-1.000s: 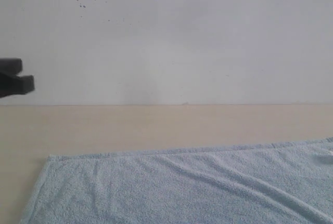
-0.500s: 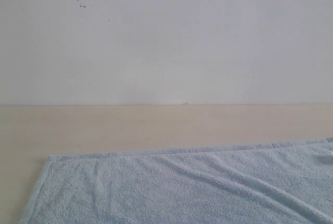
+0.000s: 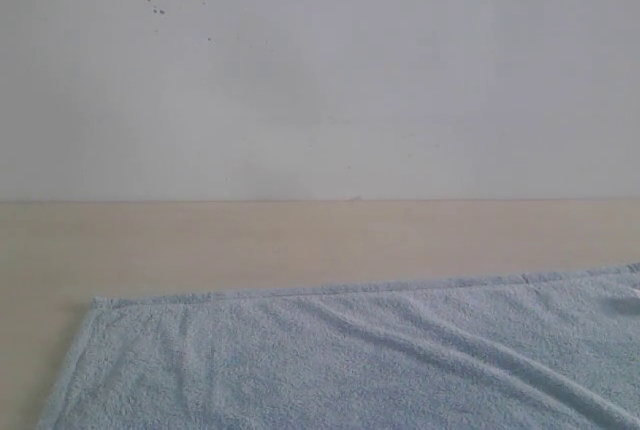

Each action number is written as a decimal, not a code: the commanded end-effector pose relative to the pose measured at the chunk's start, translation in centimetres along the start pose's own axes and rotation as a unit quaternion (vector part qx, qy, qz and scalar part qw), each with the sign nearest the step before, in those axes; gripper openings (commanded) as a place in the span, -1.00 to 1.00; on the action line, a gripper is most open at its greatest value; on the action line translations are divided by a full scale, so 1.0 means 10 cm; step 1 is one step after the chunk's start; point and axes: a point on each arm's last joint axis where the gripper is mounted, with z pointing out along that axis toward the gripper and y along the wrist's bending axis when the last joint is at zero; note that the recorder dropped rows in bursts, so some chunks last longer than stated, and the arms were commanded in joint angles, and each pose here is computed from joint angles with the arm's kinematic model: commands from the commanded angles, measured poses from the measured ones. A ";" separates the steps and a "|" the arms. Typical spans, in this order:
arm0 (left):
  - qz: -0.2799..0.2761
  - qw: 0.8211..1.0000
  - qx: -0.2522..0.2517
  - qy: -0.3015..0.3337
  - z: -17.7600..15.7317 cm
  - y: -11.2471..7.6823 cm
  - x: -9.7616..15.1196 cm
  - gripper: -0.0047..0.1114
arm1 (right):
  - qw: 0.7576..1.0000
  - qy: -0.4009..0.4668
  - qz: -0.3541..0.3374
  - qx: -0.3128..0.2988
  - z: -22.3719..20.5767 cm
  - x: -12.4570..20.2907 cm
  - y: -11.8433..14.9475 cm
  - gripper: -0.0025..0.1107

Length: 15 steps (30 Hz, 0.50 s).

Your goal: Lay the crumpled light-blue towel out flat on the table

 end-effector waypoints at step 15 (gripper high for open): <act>-0.019 0.994 -0.014 0.106 0.15 0.08 0.79 -0.85 | 0.998 0.045 -0.011 0.036 0.12 0.37 0.00 -0.93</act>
